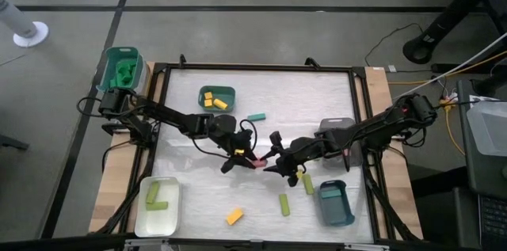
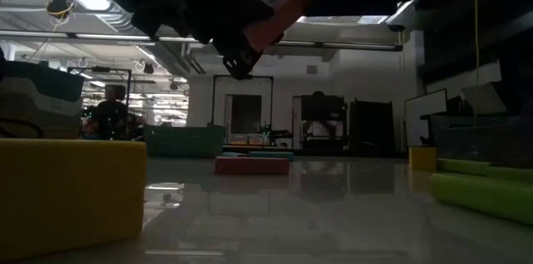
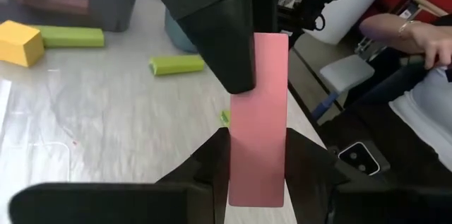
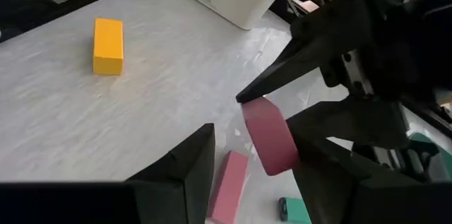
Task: Sort blocks
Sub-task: Put the pink block into the black bin
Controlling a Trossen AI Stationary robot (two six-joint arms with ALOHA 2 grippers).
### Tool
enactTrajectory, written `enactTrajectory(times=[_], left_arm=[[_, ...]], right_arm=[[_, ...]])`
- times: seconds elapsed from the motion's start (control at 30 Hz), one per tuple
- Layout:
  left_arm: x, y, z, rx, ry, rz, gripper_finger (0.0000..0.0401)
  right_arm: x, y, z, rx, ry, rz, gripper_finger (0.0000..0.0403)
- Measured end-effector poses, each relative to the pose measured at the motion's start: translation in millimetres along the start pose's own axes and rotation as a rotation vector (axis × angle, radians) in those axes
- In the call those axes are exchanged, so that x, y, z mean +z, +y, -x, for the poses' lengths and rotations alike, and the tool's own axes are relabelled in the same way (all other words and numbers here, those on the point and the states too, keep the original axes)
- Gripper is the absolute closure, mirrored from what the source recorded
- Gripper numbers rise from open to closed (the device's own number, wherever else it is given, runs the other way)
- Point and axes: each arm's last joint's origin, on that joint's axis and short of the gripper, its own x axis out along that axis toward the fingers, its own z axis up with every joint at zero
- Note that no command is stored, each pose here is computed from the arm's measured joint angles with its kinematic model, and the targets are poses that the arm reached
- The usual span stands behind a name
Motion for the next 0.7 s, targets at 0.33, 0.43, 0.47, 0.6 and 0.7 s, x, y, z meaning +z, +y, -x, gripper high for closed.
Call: enactTrajectory(times=[0.33, 0.43, 0.47, 0.6, 0.7], left_arm=[[1.8, -0.5, -0.2, -0.004, -0.019, -0.009, 0.0304], [1.9, -0.6, -0.2, -0.009, -0.019, -0.010, 0.0303], [1.9, -0.7, -0.2, -0.014, -0.019, -0.010, 0.0303], [2.2, -1.1, -0.3, -0.016, -0.022, -0.011, 0.0303], [2.3, -1.0, -0.5, 0.002, -0.026, 0.010, 0.0296]], right_arm=[[1.5, -0.9, 0.2, -0.009, -0.014, 0.004, 0.0275], [2.3, -1.3, 0.2, -0.012, -0.023, 0.009, 0.0320], [2.4, -1.1, 0.2, -0.011, -0.024, 0.014, 0.0334], [2.3, -1.2, 0.2, -0.017, -0.020, 0.017, 0.0347], [1.4, -1.5, 1.9, -0.027, 0.004, 0.009, 0.0347]])
